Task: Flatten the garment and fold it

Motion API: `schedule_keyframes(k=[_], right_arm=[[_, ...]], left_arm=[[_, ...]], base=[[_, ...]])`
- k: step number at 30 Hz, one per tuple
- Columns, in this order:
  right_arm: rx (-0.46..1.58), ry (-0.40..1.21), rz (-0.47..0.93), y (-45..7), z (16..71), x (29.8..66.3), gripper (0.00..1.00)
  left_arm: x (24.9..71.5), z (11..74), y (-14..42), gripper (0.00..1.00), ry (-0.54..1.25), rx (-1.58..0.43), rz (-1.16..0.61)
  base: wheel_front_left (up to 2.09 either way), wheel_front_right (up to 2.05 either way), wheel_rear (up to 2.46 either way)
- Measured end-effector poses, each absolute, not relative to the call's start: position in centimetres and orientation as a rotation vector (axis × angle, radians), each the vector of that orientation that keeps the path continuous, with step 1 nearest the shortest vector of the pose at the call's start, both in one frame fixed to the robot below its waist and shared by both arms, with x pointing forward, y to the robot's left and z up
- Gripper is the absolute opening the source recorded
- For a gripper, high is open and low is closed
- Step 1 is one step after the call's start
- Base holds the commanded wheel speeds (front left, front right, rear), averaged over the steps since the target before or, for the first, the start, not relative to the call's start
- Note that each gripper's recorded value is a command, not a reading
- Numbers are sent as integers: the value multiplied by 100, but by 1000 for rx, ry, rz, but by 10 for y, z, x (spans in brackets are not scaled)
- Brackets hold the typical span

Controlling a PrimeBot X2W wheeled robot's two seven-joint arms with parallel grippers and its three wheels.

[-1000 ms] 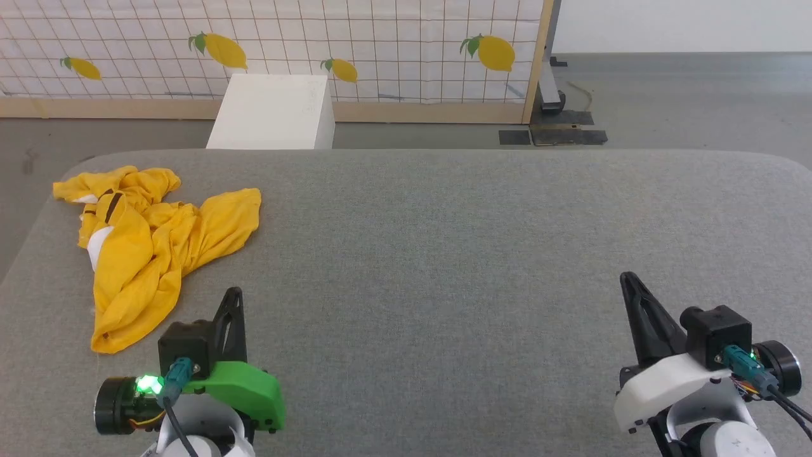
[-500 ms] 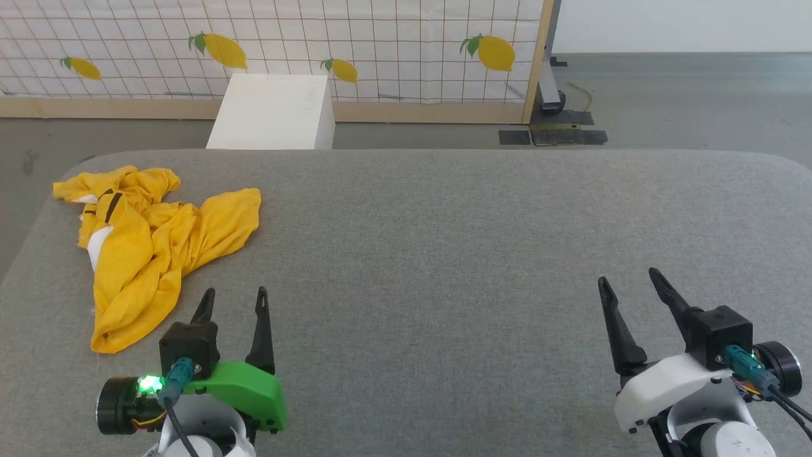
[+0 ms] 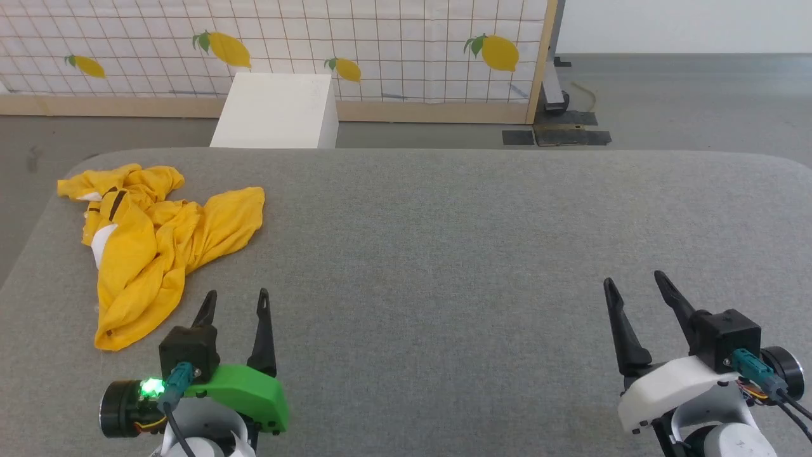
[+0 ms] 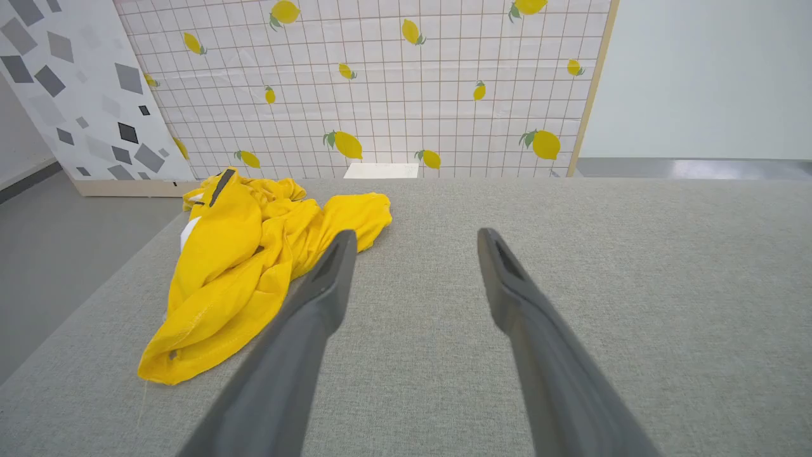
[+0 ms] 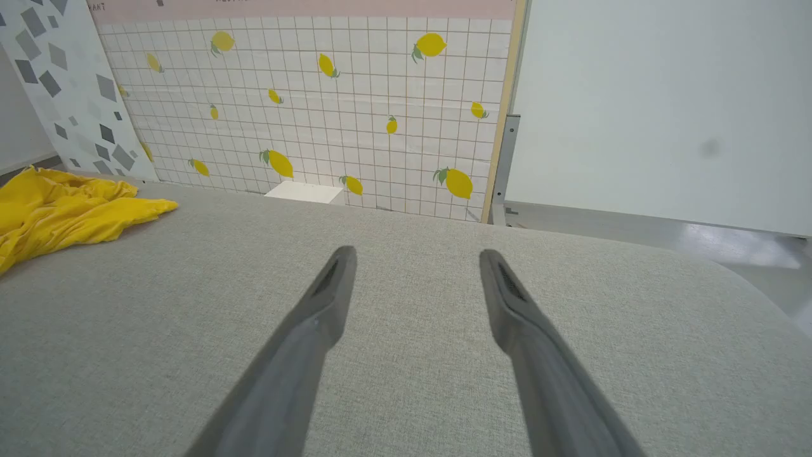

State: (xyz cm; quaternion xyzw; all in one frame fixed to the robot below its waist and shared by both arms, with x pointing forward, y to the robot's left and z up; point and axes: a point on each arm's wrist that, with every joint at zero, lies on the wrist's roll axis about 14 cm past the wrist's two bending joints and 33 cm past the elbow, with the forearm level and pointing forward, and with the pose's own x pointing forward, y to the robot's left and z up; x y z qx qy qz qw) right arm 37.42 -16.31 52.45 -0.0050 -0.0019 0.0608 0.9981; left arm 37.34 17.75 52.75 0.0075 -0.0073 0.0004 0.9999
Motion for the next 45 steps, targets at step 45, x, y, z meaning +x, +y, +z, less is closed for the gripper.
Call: schedule_keyframes(k=[45], right_arm=[[83,5,369,-75,508,396,100]], left_arm=[[310,525,267,100,-68,-47,316]], base=[[0,0,0]])
